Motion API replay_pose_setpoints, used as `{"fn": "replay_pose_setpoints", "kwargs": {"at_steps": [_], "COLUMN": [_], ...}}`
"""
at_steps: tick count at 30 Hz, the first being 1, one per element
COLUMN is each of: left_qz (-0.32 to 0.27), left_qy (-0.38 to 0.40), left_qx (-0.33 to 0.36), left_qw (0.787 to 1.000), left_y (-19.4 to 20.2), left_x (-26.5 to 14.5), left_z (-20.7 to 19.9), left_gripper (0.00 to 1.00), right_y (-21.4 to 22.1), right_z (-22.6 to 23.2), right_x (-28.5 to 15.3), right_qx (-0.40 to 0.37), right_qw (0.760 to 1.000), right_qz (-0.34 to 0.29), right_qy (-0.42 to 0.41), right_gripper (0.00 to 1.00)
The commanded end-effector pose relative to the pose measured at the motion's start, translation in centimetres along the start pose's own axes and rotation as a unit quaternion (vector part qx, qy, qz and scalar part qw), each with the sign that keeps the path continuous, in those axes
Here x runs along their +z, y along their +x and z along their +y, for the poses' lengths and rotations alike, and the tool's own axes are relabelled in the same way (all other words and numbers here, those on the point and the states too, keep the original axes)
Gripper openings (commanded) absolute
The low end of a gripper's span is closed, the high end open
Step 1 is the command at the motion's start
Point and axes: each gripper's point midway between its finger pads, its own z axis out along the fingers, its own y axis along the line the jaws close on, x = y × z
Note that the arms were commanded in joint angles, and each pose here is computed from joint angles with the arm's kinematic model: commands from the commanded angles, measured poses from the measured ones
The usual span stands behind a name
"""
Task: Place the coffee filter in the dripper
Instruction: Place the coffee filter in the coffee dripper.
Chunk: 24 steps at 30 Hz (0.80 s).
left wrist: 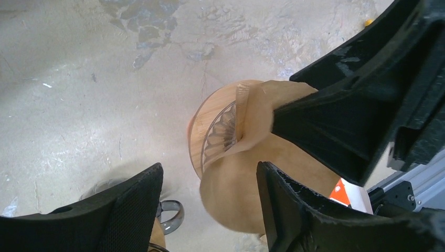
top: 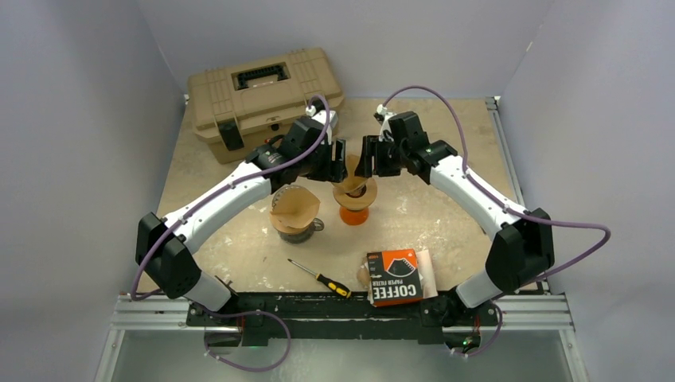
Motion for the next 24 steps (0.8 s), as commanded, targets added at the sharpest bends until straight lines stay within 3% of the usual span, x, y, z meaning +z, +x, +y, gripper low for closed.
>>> {"fn": "replay_pose_setpoints", "kwargs": {"at_steps": [1, 17, 24], "left_qz": [-0.011, 0.002, -0.007], "left_qy": [0.011, 0.007, 0.011], "left_qx": [0.006, 0.004, 0.002], "left_qw": [1.000, 1.000, 1.000], "left_y": [-0.7, 0.2, -0.1], "left_x": [-0.1, 1.2, 0.7], "left_z": [-0.3, 0.1, -0.1], "left_gripper": [0.64, 0.58, 0.55], "right_y": [-1.4, -1.6, -1.7], "right_z": [0.0, -0.2, 1.5], "right_x": [-0.3, -1.3, -3.1], "right_qx": [-0.014, -0.018, -0.021], "right_qw": [1.000, 0.999, 0.999], "right_qz": [-0.021, -0.031, -0.035], "right_qy": [0.016, 0.027, -0.010], "right_gripper": [0.60, 0.50, 0.50]}}
